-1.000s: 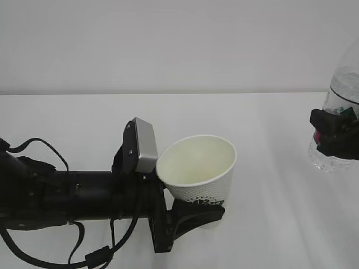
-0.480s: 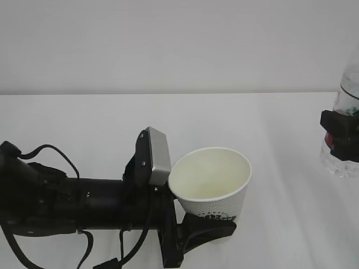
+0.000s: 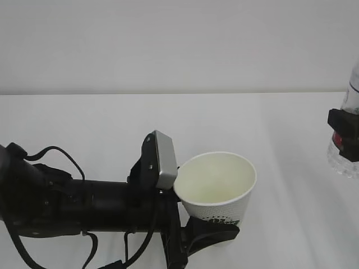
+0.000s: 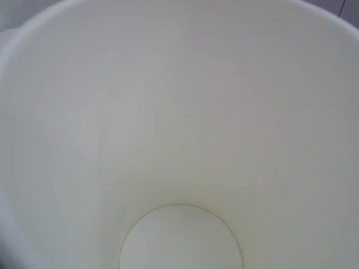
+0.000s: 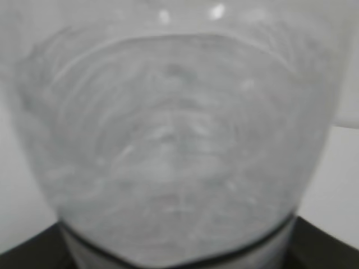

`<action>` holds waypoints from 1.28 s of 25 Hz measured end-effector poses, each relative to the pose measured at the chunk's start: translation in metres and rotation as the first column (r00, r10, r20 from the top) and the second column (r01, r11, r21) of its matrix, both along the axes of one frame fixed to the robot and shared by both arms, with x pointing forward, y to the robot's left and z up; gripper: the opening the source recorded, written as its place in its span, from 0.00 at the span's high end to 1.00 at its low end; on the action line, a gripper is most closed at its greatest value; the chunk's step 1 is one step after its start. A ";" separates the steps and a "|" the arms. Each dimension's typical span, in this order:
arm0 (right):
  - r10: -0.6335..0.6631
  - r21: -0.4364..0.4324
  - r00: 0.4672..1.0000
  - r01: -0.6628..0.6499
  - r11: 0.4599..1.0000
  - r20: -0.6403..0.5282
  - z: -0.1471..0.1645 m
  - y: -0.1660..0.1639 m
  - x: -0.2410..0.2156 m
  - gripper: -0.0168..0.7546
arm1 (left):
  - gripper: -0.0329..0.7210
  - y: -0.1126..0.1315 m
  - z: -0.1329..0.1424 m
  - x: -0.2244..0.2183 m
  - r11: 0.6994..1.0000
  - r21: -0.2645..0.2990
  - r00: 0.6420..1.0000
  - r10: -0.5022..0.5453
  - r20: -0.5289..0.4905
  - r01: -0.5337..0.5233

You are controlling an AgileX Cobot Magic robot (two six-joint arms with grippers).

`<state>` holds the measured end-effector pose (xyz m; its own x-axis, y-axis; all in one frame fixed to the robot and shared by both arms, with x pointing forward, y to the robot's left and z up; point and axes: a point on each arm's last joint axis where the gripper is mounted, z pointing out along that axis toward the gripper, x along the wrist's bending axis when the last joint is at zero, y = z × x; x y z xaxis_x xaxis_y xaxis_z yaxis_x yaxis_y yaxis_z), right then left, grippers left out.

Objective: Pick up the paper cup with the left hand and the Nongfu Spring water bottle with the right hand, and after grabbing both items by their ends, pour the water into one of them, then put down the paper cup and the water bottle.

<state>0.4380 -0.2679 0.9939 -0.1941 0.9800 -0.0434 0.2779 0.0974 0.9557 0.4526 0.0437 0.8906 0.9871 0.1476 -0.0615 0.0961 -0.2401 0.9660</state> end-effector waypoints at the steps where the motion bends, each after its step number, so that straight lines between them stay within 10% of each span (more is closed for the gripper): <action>1: 0.000 0.000 1.000 0.000 1.000 0.002 0.001 0.000 -0.001 0.41 | 0.27 0.000 0.000 -0.001 1.000 0.002 1.000 -0.002 0.000 0.002; 32: 0.029 -0.096 0.999 -0.030 0.995 -0.016 0.012 -0.003 -0.020 0.41 | 0.27 -0.031 0.004 -0.008 0.995 0.072 0.997 -0.071 -0.033 0.073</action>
